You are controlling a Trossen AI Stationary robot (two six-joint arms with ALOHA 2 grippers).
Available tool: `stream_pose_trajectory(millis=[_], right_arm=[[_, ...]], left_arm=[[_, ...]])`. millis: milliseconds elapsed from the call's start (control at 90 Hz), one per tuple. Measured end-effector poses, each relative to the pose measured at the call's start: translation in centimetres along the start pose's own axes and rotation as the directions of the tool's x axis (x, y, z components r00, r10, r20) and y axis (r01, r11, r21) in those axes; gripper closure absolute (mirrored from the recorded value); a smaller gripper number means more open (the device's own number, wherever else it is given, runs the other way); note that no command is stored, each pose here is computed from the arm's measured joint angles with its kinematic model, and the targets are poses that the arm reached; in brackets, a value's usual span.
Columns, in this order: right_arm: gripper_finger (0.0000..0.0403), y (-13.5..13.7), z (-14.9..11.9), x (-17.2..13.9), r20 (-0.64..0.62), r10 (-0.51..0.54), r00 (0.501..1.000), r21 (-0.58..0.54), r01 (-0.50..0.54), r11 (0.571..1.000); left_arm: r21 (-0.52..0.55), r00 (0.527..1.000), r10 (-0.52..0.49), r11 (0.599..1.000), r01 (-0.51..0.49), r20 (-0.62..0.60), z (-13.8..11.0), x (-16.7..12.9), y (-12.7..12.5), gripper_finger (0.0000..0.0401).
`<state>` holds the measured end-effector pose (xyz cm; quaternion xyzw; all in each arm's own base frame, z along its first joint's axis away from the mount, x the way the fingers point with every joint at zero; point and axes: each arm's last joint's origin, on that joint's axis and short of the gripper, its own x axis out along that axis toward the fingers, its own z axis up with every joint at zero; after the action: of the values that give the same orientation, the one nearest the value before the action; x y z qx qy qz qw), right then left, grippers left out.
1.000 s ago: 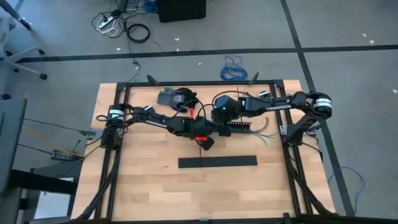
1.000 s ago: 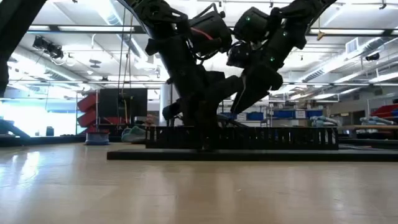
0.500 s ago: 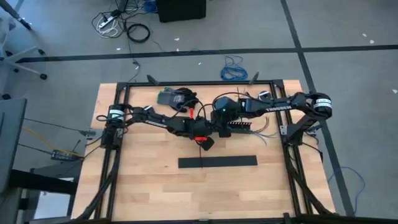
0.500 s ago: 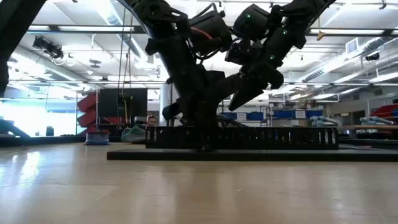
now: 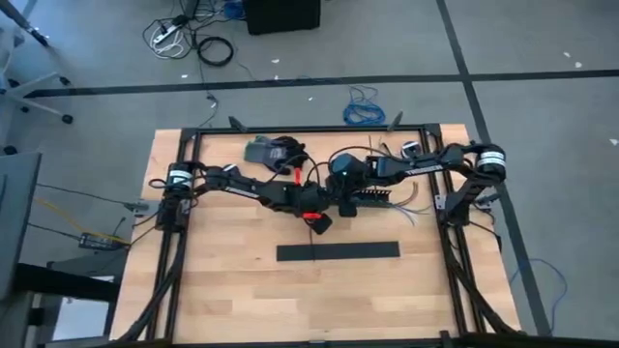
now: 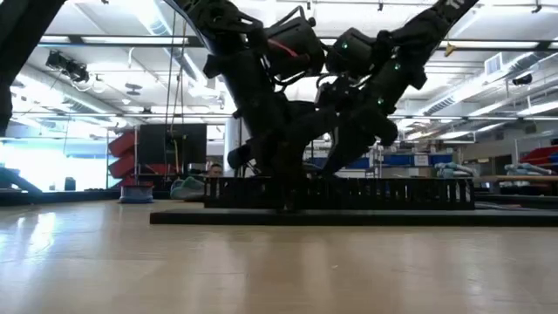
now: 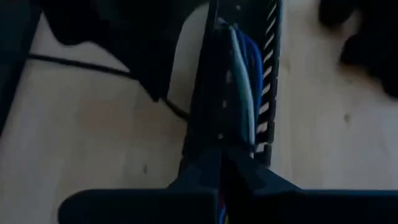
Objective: Ziptie cables
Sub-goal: Put the ziptied wire cables into the black cable duct
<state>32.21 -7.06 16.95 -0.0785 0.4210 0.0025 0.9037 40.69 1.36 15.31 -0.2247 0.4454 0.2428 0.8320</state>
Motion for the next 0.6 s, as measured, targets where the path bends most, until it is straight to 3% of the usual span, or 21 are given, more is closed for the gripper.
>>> stream_pose_trajectory(millis=[144,322,600], right_arm=[[0.0403,0.0,-0.1,0.2,-0.005,0.003,1.0,0.001,-0.003,1.0],[0.0403,0.1,1.0,-1.7,0.075,0.011,0.997,-0.012,-0.01,1.0],[0.0403,-0.8,0.6,-0.4,0.117,0.02,0.993,0.005,-0.021,1.0]], left_arm=[[0.004,1.0,0.0,1.0,0.0,-0.012,-0.1,0.0,0.0,0.0401],[0.005,1.0,-0.002,1.0,0.002,-0.014,-0.1,0.0,0.0,0.0401],[0.028,1.0,-0.014,0.999,0.014,-0.021,-0.1,0.0,-0.1,0.0401]])
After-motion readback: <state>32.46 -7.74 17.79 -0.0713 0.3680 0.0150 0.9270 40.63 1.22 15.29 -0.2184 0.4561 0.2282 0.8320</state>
